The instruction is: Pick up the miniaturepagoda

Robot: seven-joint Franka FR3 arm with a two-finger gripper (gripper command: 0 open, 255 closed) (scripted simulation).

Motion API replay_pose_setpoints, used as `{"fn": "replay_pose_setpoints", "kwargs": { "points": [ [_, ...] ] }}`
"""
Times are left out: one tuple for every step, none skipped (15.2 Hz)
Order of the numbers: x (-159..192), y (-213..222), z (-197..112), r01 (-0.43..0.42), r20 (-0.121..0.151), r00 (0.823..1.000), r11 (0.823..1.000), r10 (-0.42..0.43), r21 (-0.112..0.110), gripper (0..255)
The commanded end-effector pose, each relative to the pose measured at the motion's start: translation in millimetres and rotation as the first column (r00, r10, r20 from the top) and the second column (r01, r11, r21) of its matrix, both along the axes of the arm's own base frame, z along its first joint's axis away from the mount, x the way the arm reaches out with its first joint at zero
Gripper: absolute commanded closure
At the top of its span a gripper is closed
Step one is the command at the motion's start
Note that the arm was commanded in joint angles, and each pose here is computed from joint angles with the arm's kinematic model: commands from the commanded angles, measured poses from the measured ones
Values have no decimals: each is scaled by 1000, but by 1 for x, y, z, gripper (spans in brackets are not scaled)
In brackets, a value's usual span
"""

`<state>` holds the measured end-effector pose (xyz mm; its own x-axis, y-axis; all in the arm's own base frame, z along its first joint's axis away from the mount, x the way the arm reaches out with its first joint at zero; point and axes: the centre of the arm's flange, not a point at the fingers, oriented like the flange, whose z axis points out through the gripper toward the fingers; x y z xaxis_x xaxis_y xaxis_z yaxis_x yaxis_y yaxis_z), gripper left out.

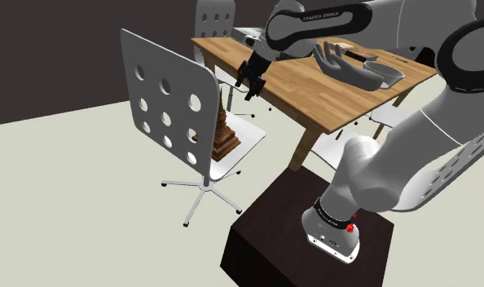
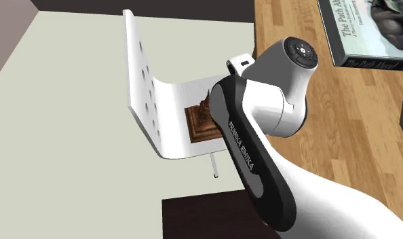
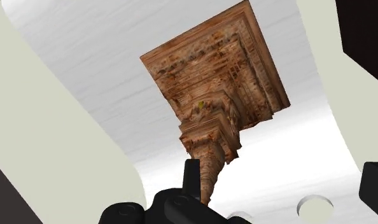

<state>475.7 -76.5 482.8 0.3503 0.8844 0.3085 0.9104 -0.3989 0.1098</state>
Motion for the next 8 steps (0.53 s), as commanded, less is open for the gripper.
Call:
{"fn": "replay_pose_setpoints", "kwargs": {
  "points": [
    [23, 3, -13, -120, 26, 992, 993, 120, 11, 0],
    [34, 5, -19, -175, 37, 984, 984, 174, 16, 0],
    [46, 9, -25, -229, 48, 973, 973, 228, 21, 0],
    [57, 13, -32, -282, 59, 958, 959, 280, 25, 0],
    [68, 17, -37, -334, 71, 941, 942, 332, 29, 0],
    [74, 20, -40, -360, 77, 931, 932, 357, 30, 0],
    [74, 20, -46, -360, 77, 931, 932, 357, 30, 0],
    [74, 20, -51, -360, 77, 931, 932, 357, 30, 0]
  ]
}}
